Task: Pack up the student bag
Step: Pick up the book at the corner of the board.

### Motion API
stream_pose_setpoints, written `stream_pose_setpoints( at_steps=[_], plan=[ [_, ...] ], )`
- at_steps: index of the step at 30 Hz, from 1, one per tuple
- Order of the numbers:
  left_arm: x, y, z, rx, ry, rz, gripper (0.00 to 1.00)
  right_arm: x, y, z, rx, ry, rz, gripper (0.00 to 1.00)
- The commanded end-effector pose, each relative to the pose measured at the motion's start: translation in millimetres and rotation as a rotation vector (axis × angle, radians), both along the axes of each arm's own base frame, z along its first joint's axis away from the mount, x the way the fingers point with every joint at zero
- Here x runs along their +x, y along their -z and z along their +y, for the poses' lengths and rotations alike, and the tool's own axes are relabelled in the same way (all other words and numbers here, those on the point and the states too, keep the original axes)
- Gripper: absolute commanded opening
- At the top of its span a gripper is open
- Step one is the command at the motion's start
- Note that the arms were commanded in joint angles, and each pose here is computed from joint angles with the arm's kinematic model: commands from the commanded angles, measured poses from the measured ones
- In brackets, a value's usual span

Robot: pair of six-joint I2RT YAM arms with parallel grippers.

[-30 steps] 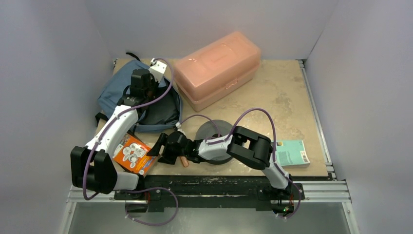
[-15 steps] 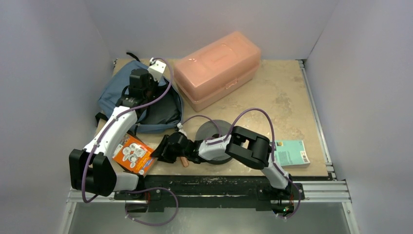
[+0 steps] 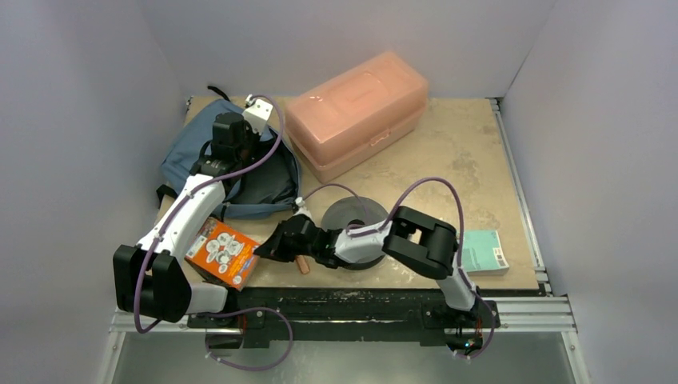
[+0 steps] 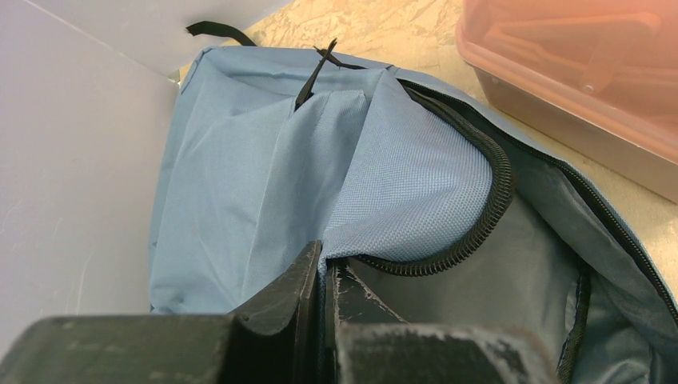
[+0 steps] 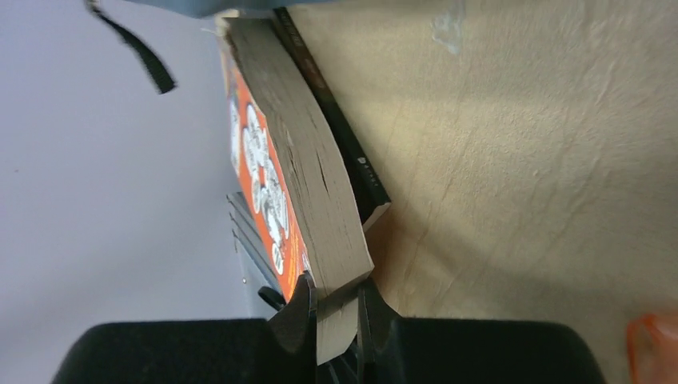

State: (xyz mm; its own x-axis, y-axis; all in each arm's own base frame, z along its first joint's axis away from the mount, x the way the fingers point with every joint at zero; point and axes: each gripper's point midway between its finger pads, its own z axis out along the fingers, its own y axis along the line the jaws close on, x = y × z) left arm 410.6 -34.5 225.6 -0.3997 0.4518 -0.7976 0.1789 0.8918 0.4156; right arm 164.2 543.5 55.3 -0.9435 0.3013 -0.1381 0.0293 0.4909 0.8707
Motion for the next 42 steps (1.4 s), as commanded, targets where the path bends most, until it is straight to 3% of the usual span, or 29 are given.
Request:
stream_pose_setpoints(
  at_steps=[1, 4, 8, 16, 23, 35, 42],
  plan=[
    [6.0, -47.7, -5.3, -0.05, 0.006, -0.125, 0.0, 29.7, -65.4, -17.6, 0.068, 0.02, -0.178, 0.0],
    [5.8, -47.7, -5.9, -0.052, 0.008, -0.12, 0.0, 39.3, -68.6, -17.5, 0.091, -0.018, -0.211, 0.0],
    [5.8, -46.3, -5.9, -0.051, 0.008, -0.117, 0.0, 40.3, -60.6, -5.8, 0.134, -0.07, -0.209, 0.12],
    [5.7, -47.0, -5.8, -0.05, 0.008, -0.116, 0.0, 54.4, -44.6, 4.2, 0.11, -0.064, -0.217, 0.39],
    [6.4, -46.8, -5.6, -0.048, 0.007, -0.114, 0.0, 53.6, -32.5, -5.5, 0.059, -0.029, -0.155, 0.7],
    [6.0, -46.6, -4.7, -0.047, 0.004, -0.112, 0.0, 29.8, -15.1, 4.2, 0.086, -0.044, -0.043, 0.79],
    [6.0, -46.4, -4.4, -0.045, 0.003, -0.112, 0.0, 16.3, -6.4, -4.2, -0.006, -0.01, 0.001, 0.79]
  ],
)
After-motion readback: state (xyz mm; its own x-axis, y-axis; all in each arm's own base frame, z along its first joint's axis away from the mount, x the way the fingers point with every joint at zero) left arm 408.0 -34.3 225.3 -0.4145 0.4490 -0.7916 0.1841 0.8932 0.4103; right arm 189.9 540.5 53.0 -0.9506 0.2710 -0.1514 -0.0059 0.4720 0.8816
